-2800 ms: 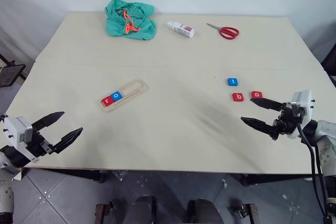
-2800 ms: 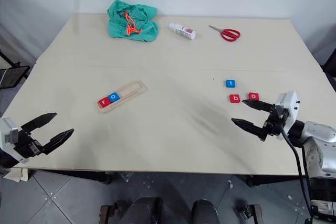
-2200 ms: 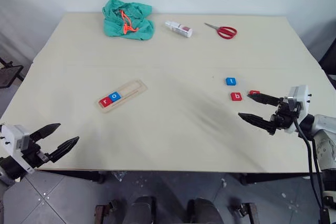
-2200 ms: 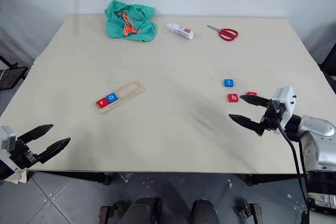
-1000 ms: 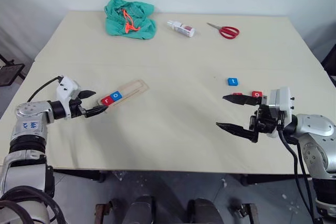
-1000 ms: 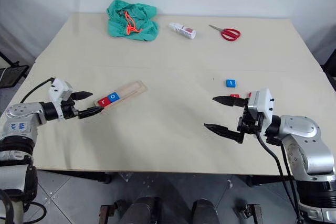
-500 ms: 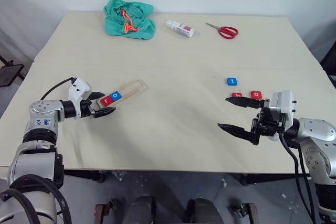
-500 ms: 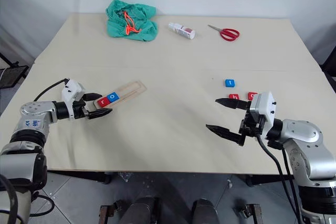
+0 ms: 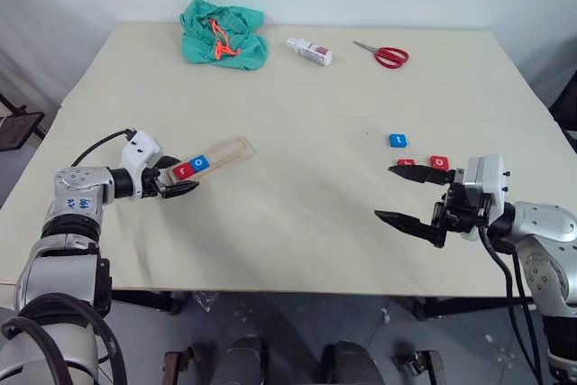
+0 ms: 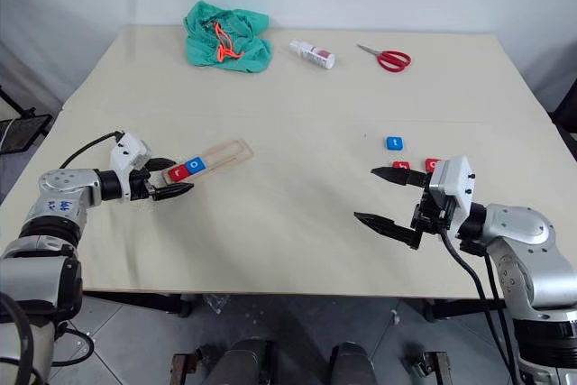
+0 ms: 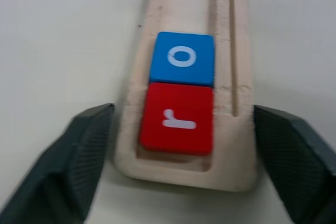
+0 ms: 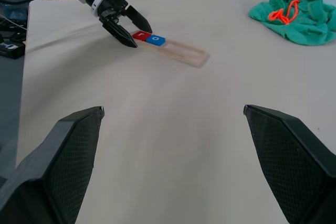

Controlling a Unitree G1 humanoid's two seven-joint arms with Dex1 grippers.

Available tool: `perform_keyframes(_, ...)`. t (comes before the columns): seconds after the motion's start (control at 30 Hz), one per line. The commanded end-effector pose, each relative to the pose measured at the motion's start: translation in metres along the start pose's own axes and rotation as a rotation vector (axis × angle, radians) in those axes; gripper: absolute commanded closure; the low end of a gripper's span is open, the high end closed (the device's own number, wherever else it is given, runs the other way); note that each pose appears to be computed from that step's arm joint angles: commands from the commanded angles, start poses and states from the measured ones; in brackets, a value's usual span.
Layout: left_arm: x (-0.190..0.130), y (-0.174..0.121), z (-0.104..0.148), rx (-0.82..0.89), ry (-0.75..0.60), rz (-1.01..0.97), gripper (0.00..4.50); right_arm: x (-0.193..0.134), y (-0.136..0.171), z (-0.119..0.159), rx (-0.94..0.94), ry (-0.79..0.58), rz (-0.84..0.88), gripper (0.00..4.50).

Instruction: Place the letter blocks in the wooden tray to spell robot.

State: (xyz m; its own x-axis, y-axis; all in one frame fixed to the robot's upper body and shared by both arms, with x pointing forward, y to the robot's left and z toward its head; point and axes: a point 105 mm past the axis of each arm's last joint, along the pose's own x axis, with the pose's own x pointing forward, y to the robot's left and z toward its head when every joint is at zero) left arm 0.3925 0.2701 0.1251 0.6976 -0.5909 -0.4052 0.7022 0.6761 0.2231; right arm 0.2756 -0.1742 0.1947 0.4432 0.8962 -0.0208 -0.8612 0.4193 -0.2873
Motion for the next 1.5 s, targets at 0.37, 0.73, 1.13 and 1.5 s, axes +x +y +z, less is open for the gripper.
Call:
perform_keyframes(0.37,0.003,-0.025,0.000,0.049,-0.009,-0.193,1.10,-0.005,-0.010,0.014,-0.062,-0.010,-0.015,0.00)
perform_keyframes(0.73,0.034,-0.095,0.046,0.253,-0.168,-0.497,1.10,-0.018,-0.006,0.000,-0.034,0.072,0.090,0.00)
perform_keyframes(1.13,0.051,-0.167,0.053,0.316,-0.145,-0.660,1.10,-0.019,-0.006,-0.001,-0.034,0.065,0.078,0.00)
perform_keyframes(1.5,0.076,-0.191,0.077,0.324,-0.186,-0.640,1.10,-0.041,-0.001,-0.025,0.011,0.140,0.045,0.00)
